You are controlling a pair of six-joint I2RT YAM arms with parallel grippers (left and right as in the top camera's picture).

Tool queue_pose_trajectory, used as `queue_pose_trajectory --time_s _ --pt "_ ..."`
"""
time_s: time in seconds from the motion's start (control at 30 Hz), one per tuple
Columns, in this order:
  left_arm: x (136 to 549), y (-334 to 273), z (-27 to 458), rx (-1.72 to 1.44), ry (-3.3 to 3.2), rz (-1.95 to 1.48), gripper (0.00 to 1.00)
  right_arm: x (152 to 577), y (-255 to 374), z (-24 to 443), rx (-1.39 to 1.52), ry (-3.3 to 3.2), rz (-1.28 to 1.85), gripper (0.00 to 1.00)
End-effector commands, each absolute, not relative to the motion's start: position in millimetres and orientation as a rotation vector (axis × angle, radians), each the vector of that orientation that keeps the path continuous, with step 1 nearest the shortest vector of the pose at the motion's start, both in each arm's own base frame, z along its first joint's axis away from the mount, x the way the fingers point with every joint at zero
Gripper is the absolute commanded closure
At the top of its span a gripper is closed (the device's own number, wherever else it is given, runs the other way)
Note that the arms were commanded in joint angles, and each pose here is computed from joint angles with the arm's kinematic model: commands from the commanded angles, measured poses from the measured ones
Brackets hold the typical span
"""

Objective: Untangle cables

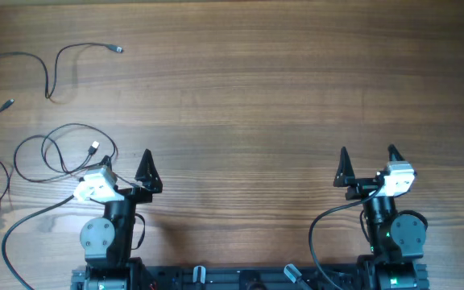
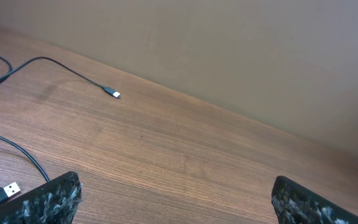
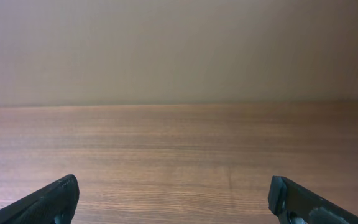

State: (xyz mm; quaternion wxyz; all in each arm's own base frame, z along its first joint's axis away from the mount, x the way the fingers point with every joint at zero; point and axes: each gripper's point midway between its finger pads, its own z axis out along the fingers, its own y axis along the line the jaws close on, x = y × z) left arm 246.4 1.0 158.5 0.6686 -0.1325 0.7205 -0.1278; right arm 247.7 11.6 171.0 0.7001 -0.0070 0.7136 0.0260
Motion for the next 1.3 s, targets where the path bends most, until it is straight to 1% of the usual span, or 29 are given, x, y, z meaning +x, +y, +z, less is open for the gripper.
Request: queue_pose_trajectory --time_s 0.0,1.27 --pt "246.2 -0.1 156.8 -0.279 1.628 -0.284 0.00 246.4 13.4 175.2 -0.068 1.568 0.027 0.00" --pt "246.2 -0.1 156.8 -0.279 1.628 -0.284 0.00 246.5 11.5 176.6 -0.059 1.563 0.020 0.00"
